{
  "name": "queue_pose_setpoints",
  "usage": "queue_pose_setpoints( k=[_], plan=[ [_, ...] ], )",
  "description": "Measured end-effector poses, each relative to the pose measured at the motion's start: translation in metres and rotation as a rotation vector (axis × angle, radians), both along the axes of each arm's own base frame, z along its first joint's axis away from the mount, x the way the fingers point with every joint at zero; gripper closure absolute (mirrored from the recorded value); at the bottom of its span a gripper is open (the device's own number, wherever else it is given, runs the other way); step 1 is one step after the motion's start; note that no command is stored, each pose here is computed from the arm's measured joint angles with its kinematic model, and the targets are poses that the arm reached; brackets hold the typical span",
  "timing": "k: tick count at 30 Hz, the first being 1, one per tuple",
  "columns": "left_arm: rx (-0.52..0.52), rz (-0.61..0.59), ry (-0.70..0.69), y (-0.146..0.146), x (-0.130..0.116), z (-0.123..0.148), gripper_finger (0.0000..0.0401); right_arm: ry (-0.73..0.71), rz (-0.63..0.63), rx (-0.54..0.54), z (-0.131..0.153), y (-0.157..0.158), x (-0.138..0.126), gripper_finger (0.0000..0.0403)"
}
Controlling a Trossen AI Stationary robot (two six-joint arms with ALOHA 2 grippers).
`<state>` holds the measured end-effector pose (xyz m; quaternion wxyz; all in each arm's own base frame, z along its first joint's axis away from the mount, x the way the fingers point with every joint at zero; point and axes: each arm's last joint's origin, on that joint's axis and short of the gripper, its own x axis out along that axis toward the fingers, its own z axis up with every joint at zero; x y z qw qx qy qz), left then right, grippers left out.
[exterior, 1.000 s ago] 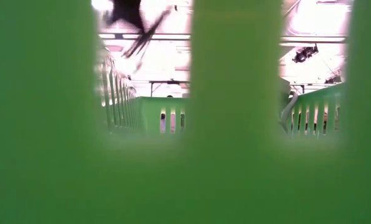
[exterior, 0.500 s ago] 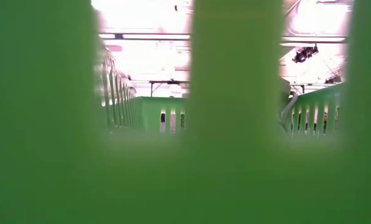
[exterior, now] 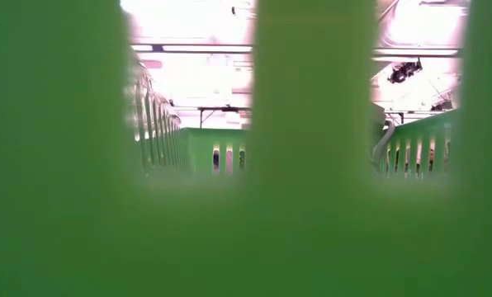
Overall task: Pick & Place USB Port
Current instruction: Put the green charger cable into the green bin
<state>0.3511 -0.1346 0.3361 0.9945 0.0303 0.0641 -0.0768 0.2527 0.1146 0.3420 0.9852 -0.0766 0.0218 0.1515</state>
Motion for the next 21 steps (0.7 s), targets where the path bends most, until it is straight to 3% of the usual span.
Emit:
queue_pose_setpoints(
  k=[14, 17, 21],
  plan=[
    [-0.004, -0.044, 0.024, 0.012, 0.018, -0.017, 0.0393, 0.062, 0.007, 0.018, -0.014, -0.015, 0.02, 0.0165],
    [-0.009, -0.036, 0.036, 0.013, 0.02, -0.02, 0.039, 0.062, 0.009, -0.004, -0.015, -0.015, 0.02, 0.0215],
    [-0.003, -0.011, 0.045, 0.014, 0.02, -0.021, 0.0367, 0.053, 0.033, -0.041, -0.015, -0.011, 0.017, 0.0348]
  ],
)
